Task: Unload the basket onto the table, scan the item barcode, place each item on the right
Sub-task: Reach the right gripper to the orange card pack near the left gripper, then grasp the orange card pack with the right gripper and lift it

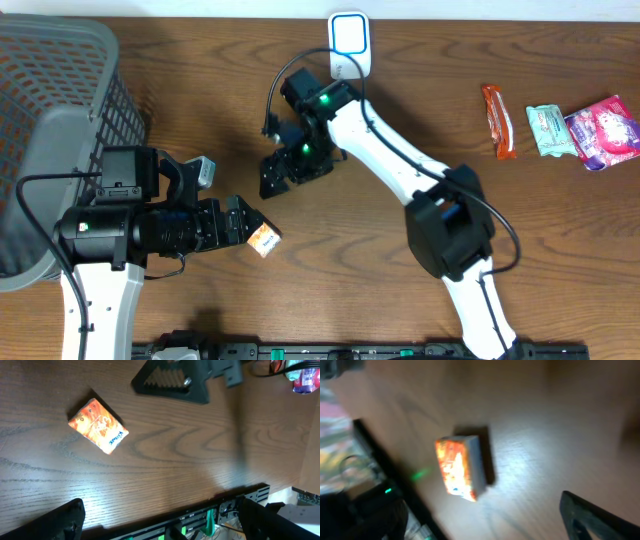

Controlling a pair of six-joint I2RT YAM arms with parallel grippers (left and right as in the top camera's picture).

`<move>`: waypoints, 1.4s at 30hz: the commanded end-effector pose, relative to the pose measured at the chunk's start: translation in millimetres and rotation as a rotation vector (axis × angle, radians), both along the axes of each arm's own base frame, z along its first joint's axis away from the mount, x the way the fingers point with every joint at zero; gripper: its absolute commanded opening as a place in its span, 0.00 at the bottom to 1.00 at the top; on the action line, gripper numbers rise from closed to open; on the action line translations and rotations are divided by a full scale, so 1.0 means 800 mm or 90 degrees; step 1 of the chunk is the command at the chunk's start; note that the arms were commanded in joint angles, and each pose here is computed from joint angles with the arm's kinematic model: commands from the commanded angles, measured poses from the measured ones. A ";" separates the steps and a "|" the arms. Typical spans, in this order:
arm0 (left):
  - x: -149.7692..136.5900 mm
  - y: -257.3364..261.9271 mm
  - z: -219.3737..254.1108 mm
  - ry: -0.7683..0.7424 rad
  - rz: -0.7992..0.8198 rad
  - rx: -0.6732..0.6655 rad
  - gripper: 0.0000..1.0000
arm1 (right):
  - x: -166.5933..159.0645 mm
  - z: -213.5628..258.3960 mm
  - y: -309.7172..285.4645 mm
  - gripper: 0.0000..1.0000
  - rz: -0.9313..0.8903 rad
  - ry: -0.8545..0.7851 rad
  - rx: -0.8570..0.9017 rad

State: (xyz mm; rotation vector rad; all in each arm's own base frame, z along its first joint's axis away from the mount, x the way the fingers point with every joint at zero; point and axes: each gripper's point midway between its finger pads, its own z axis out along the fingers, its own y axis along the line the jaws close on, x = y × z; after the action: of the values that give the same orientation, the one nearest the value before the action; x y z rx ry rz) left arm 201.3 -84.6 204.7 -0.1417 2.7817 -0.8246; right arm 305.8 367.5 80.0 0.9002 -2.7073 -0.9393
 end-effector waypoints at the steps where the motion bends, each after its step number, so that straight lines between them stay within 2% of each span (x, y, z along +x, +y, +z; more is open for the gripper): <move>1: -0.001 0.001 -0.002 -0.002 -0.006 0.007 0.98 | -0.042 -0.013 0.022 0.89 0.059 0.117 0.092; 6: -0.001 0.001 -0.002 -0.002 -0.006 0.007 0.98 | -0.054 -0.038 0.022 0.85 0.076 0.137 0.071; 9: -0.001 0.001 -0.002 -0.002 -0.006 0.007 0.98 | -0.061 -0.045 0.026 0.77 0.083 0.143 0.065; 12: -0.001 0.001 -0.002 -0.002 -0.006 0.007 0.98 | -0.069 -0.049 0.032 0.60 0.094 0.145 0.063; 16: -0.001 0.001 -0.002 -0.002 -0.006 0.007 0.98 | -0.077 -0.061 0.035 0.56 0.112 0.122 0.036; 22: -0.001 0.001 -0.002 -0.002 -0.006 0.007 0.98 | -0.087 -0.091 0.038 0.55 0.081 0.125 -0.004; 26: -0.001 0.001 -0.002 -0.002 -0.006 0.007 0.98 | -0.093 -0.107 0.037 0.48 0.074 0.129 -0.008; 27: -0.001 0.001 -0.002 -0.002 -0.006 0.007 0.98 | -0.094 -0.110 0.036 0.43 0.074 0.129 -0.009; 29: -0.001 0.001 -0.002 -0.002 -0.006 0.007 0.98 | -0.094 -0.111 0.036 0.23 0.074 0.130 -0.009; 31: -0.001 0.001 -0.002 -0.002 -0.006 0.007 0.98 | -0.094 -0.111 0.036 0.10 0.074 0.128 -0.008; 33: -0.001 0.001 -0.002 -0.002 -0.006 0.007 0.98 | -0.090 -0.109 0.037 0.02 0.072 0.124 -0.004; 37: -0.001 0.001 -0.002 -0.002 -0.006 0.007 0.98 | -0.069 -0.096 0.038 0.01 0.058 0.106 0.012; 40: -0.001 0.001 -0.002 -0.002 -0.006 0.007 0.98 | -0.027 -0.076 0.030 0.01 0.036 0.036 -0.011; 42: -0.001 0.001 -0.002 -0.001 -0.006 0.007 0.98 | 0.013 -0.060 0.011 0.01 0.015 -0.051 -0.071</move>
State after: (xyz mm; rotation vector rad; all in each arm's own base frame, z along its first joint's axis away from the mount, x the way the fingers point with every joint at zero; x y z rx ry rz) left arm 201.3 -84.7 204.8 -0.1414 2.7812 -0.8251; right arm 256.2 394.4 11.4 0.8996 -2.5236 -0.9385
